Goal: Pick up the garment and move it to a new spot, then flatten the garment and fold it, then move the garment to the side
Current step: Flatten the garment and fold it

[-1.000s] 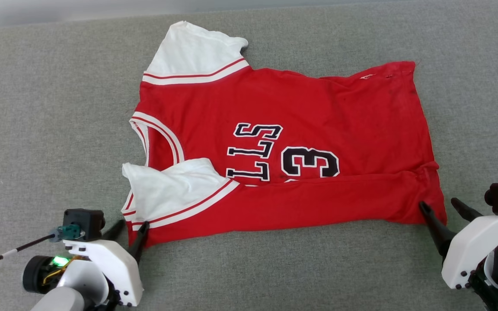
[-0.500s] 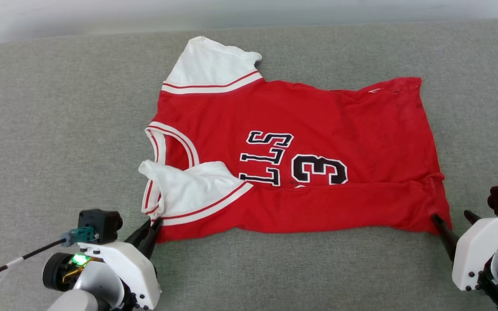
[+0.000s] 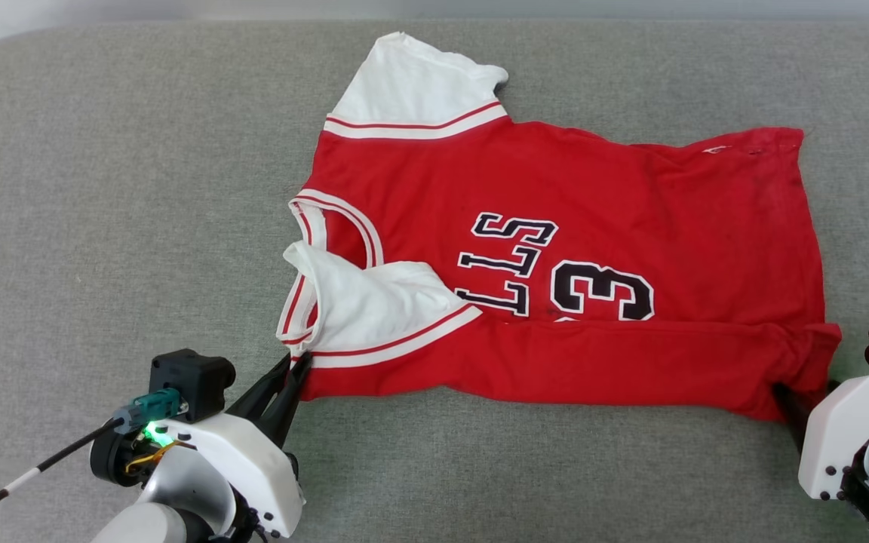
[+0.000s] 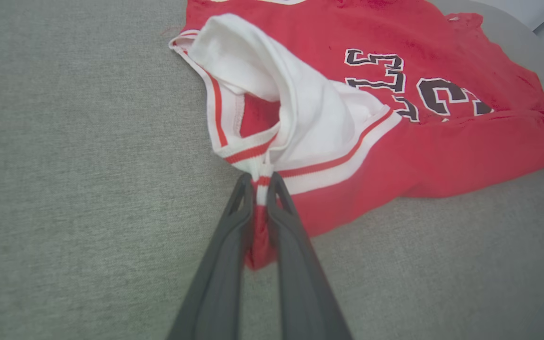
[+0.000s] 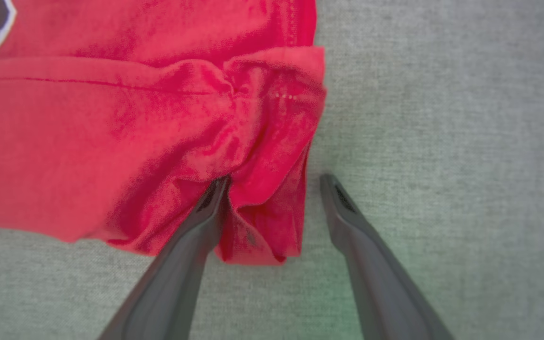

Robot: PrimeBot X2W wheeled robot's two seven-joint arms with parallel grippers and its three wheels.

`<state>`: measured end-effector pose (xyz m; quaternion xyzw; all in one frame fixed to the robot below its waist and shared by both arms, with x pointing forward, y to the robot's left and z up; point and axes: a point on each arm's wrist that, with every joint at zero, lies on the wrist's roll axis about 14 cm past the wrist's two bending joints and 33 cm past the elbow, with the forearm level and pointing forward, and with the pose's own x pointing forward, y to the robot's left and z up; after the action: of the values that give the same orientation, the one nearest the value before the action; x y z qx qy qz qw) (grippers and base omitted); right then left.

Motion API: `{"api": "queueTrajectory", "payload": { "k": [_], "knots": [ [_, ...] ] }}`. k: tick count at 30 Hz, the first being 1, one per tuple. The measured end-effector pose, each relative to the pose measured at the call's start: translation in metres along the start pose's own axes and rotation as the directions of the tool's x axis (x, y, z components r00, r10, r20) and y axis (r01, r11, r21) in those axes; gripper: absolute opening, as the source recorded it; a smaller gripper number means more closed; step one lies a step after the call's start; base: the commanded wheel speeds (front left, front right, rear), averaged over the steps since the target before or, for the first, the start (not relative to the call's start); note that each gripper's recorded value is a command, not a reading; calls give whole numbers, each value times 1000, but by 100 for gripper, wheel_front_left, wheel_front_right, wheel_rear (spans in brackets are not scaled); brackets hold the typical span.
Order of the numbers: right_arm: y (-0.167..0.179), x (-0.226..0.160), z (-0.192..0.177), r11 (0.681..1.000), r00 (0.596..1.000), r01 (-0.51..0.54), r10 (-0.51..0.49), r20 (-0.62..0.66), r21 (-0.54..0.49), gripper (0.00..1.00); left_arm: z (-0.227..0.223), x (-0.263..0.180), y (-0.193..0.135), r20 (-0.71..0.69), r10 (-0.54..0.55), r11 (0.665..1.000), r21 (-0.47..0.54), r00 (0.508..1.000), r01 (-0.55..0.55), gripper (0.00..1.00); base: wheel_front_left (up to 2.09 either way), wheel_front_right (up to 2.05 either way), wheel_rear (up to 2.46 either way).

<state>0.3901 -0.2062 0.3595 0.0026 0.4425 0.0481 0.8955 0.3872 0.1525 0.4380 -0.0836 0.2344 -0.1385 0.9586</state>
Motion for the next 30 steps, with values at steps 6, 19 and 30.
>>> {"api": "queueTrajectory", "payload": {
  "k": [6, 19, 30],
  "knots": [
    [4, 7, -1, 1000, 1000, -15, 15, -14, 6, 0, -12, -2, 9, -39, 29, 999, 25, 999, -28, 0, 0, 0, 0],
    [-27, -41, 17, 998, 994, 52, -55, 95, 29, 0, -21, -30, 7, -67, 36, 997, 70, 997, -31, 0, 0, 0, 0],
    [-47, -76, -32, 994, 993, 110, -109, -41, 21, 0, -74, -61, -14, -216, -10, 1000, 6, 976, 12, 0, 0, 0, 0]
  ]
}}
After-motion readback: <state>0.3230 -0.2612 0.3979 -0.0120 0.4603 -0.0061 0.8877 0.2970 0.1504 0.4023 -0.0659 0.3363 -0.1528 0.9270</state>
